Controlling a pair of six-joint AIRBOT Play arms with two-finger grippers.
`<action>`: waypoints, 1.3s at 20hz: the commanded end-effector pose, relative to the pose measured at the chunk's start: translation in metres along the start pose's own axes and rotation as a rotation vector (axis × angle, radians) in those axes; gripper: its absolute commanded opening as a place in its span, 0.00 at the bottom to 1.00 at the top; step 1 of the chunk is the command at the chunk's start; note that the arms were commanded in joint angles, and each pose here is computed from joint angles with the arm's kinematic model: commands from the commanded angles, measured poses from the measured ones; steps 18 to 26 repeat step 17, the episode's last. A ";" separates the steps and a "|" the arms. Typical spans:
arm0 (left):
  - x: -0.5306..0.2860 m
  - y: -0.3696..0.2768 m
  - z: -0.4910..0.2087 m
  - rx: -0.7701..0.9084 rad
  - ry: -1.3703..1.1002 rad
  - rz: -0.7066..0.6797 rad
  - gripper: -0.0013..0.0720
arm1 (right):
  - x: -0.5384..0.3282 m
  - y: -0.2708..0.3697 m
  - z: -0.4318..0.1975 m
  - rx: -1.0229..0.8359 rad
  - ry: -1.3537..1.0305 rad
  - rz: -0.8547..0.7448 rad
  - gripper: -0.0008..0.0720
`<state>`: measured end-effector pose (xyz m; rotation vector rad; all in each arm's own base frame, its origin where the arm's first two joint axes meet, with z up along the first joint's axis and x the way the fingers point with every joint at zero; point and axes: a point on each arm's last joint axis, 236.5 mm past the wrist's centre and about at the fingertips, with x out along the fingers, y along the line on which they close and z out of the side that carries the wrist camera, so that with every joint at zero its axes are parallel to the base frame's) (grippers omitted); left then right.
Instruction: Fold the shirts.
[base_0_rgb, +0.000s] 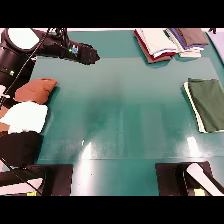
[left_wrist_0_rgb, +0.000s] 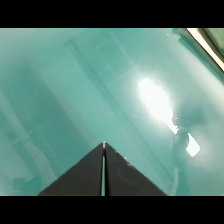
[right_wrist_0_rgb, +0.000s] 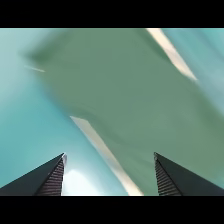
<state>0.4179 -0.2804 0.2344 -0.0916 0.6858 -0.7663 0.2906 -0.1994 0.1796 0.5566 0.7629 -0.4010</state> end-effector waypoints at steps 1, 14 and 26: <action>0.000 -0.002 -0.012 0.000 0.049 -0.008 0.05 | -0.019 0.108 0.002 -0.102 -0.064 0.272 0.88; -0.001 0.004 0.023 0.000 -0.097 0.018 0.05 | -0.046 0.306 -0.125 -0.667 0.035 0.638 0.03; -0.002 0.005 0.029 0.000 -0.124 0.023 0.05 | -0.048 0.309 -0.129 -0.681 0.034 0.646 0.03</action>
